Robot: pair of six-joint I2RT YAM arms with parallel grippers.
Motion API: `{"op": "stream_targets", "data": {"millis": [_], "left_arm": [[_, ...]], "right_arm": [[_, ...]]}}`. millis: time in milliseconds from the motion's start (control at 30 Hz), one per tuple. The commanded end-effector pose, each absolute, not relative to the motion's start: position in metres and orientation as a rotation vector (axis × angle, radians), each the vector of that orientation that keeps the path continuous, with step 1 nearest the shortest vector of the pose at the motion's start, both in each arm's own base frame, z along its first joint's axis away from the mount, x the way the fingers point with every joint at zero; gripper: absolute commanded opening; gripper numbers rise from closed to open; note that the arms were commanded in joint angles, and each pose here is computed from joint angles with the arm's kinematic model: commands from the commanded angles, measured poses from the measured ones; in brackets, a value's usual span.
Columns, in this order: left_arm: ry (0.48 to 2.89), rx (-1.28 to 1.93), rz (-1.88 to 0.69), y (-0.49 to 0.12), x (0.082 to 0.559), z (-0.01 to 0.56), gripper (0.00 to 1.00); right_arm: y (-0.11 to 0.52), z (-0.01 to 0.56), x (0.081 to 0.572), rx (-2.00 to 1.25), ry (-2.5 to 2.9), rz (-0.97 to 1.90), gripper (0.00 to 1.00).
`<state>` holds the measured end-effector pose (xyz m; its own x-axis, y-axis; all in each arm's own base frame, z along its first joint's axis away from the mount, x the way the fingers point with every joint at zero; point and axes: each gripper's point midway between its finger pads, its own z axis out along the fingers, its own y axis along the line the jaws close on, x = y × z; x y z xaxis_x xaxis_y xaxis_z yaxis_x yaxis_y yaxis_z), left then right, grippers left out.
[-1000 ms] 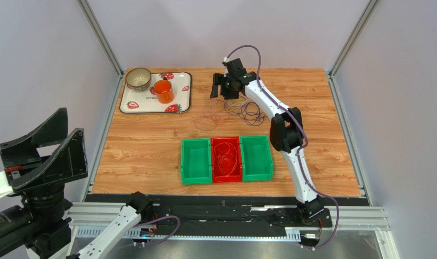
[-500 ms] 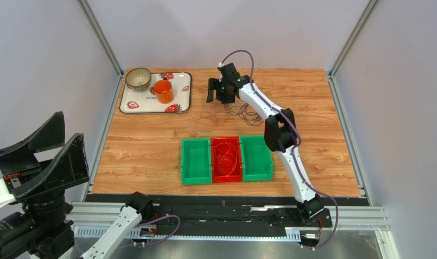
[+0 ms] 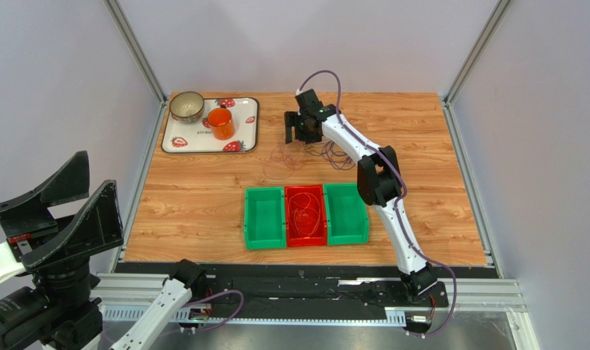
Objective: Untangle the cables
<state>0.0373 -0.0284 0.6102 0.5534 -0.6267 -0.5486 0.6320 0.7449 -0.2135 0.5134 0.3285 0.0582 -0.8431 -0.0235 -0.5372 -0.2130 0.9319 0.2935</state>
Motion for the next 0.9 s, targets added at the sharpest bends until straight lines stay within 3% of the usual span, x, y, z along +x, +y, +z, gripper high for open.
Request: {"op": "stream_targets", "data": {"millis": [0, 467, 867], "left_arm": [[0.639, 0.026, -0.74, -0.033, 0.039, 0.611, 0.99], [0.614, 0.027, -0.717, -0.031, 0.037, 0.607, 0.99], [0.611, 0.125, -0.803, -0.053, 0.029, 0.614, 0.99]], "right_arm": [[0.323, 0.112, 0.528, -0.247, 2.389, 0.406, 0.8], [0.364, 0.085, 0.514, -0.409, 2.404, 0.581, 0.81], [0.368, 0.082, 0.508, -0.421, 2.421, 0.608, 0.72]]}}
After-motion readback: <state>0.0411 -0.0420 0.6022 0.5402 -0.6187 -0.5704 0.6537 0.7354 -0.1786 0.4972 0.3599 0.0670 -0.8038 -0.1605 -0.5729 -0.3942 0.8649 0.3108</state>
